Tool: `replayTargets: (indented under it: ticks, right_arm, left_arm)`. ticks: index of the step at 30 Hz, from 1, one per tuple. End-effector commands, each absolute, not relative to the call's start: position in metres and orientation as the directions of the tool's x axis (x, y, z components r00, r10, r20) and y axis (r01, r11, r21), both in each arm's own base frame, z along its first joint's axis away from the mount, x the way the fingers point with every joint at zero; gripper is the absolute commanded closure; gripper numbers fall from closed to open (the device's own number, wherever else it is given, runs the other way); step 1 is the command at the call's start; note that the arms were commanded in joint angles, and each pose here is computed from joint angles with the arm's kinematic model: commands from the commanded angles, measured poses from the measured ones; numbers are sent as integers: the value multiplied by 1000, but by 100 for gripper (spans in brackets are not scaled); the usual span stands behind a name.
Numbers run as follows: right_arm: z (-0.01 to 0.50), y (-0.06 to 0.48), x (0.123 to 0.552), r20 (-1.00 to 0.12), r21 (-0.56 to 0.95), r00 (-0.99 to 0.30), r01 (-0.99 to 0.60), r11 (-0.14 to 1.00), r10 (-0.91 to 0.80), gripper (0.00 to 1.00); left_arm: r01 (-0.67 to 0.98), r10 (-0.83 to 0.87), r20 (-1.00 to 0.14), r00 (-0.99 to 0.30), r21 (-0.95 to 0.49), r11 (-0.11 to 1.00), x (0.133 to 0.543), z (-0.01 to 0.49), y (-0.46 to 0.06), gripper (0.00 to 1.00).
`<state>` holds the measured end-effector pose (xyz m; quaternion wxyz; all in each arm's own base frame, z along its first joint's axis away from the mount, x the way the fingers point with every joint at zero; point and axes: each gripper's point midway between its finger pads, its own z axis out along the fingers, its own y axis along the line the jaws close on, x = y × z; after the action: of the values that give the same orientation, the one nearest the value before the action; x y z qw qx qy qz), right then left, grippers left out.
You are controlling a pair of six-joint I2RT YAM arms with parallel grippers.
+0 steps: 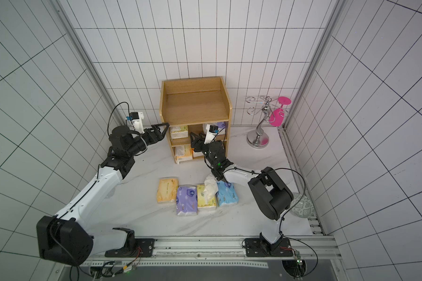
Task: Remove the tissue boxes from the shelf
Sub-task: Adjust the shelf at the center of the board.
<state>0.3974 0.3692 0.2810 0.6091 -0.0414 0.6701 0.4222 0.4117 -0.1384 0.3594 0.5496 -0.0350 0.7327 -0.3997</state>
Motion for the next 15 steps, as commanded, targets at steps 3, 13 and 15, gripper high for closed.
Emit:
replayTargets:
  ticks: [3, 13, 15]
  right_arm:
    - [277, 348, 384, -886, 463, -253, -536, 706, 389, 42]
    - [271, 315, 352, -925, 375, -268, -525, 764, 270, 50]
    - [271, 307, 344, -931, 356, -267, -528, 771, 248, 52]
  left_arm:
    - [407, -511, -770, -382, -636, 655, 422, 380, -143, 14]
    - [416, -465, -801, -376, -595, 688, 410, 386, -180, 46]
    - [414, -450, -810, -375, -581, 701, 407, 384, -187, 52]
